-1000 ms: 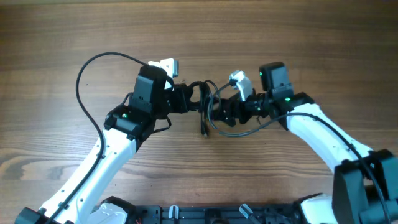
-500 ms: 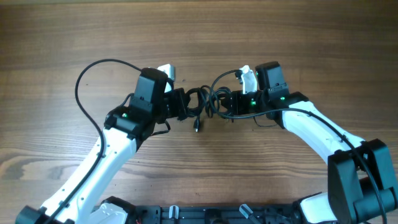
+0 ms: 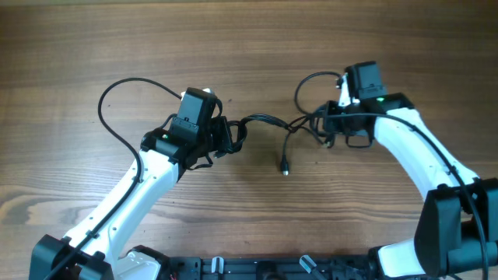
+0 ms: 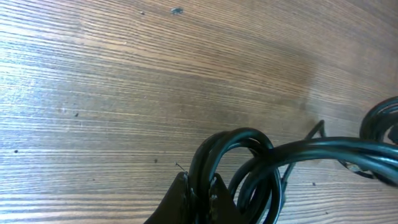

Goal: Untangle cables

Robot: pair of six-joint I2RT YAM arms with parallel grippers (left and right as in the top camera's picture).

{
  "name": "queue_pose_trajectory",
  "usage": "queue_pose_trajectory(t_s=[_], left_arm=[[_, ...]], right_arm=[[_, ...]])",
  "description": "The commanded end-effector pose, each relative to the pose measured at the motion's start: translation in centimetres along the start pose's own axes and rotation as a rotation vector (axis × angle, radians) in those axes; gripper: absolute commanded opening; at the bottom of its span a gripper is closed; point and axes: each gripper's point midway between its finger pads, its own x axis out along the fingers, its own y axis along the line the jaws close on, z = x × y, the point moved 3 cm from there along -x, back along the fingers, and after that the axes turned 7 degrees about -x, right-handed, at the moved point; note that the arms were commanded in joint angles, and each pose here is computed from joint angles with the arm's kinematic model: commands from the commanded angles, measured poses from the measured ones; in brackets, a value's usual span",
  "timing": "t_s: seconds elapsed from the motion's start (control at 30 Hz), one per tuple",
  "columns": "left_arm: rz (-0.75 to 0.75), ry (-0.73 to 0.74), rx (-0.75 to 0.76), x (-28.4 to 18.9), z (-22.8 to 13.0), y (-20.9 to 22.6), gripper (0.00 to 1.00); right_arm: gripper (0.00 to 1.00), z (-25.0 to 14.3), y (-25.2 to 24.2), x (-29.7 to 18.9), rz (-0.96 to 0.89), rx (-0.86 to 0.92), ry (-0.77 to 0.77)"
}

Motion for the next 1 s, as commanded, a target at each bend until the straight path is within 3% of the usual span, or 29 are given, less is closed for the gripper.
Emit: queue_pose_trajectory(t_s=[0.0, 0.17, 0.27, 0.37, 0.47, 0.57, 0.67, 0.73, 0.77, 0.87, 0.97], left_arm=[[0.102, -0.075, -0.096, -0.3, 2.2, 2.9, 0.04], [0.11, -0.107, -0.332, -0.7, 3.7, 4.8, 0.04], [0.094, -0.099, -0.358, -0.7, 3.8, 4.8, 0.04], [-0.002, -0.019, -0.435, -0.6, 3.0, 3.3, 0.19], [-0.013, -0.006, -0.457, -0.6, 2.8, 3.1, 0.06], [-0.008, -0.011, -0.458, -0.6, 2.9, 3.2, 0.04], [-0.006, -0.008, -0.455, -0.6, 2.8, 3.2, 0.04], [0.003, 0.0, -0.451, -0.6, 2.6, 3.3, 0.05], [0.009, 0.004, -0.452, -0.6, 2.5, 3.4, 0.09], [0.018, 0.003, -0.454, -0.5, 2.3, 3.6, 0.2], [0.014, 0.005, -0.447, -0.5, 2.3, 3.4, 0.42]], right_arm=[[0.18, 1.0, -2.5, -0.4, -0.07, 0.086, -0.019], [0.18, -0.4, -2.9, -0.1, -0.089, 0.103, 0.029], [0.2, -0.6, -3.1, 0.0, -0.107, 0.104, 0.034], [0.22, -1.5, -3.4, 0.2, -0.12, 0.117, 0.063], [0.23, -2.7, -3.8, 0.8, -0.136, 0.121, 0.094], [0.24, -2.9, -3.9, 0.9, -0.141, 0.12, 0.095], [0.44, -2.8, -3.8, 0.9, -0.133, 0.111, 0.094], [0.85, -2.8, -3.8, 0.9, -0.133, 0.093, 0.096], [0.99, -2.7, -3.7, 0.7, -0.125, 0.093, 0.099], [1.0, -1.4, -2.9, -1.0, -0.103, 0.082, 0.104], [1.0, 1.3, -1.2, -4.9, -0.052, 0.039, 0.091]])
